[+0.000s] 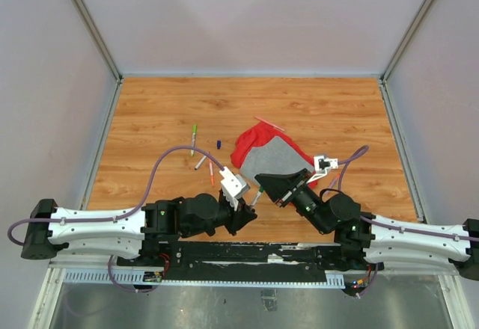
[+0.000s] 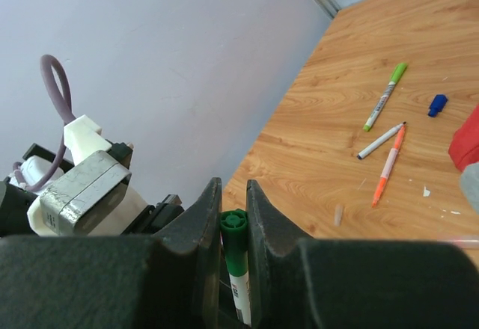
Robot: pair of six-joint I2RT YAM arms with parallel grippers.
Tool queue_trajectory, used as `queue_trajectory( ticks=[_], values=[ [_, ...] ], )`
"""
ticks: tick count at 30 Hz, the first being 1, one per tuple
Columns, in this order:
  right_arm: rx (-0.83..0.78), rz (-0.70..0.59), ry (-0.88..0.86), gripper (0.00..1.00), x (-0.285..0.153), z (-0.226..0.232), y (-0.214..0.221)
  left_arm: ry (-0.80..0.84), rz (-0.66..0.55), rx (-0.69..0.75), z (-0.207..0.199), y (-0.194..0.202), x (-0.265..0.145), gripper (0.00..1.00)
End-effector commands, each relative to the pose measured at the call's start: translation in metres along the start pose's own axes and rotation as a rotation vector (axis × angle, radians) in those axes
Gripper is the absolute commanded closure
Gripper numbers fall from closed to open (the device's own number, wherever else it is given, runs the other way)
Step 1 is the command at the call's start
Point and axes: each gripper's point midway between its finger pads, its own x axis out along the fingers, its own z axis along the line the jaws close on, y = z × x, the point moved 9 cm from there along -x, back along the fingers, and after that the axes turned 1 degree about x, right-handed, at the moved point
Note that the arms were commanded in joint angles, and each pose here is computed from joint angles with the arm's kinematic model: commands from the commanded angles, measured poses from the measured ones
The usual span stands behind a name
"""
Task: Insert the pens into the pen caps
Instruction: Press the pen cap onto the pen.
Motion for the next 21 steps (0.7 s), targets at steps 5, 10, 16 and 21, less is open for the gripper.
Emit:
queue_trajectory(
  ticks=[5,10,16,21],
  values=[
    [-0.222,0.264,0.193,0.67,-0.041,-0.027,0.017,-0.042,-0.490,-0.235,-0.004,-0.087,-0.008,1.00],
    [-0.388,0.131,0.183,0.45,-0.049,-0.014,-0.036,-0.111,-0.391,-0.243,0.012,-0.044,0.000,1.00],
    [-0.521,0.099,0.321,0.39,-0.071,-0.029,-0.066,-0.093,-0.346,-0.179,0.022,-0.019,-0.003,1.00],
    [-0.610,0.151,0.471,0.38,-0.079,-0.040,-0.072,-0.065,-0.358,-0.065,0.025,-0.019,-0.009,1.00]
  ],
)
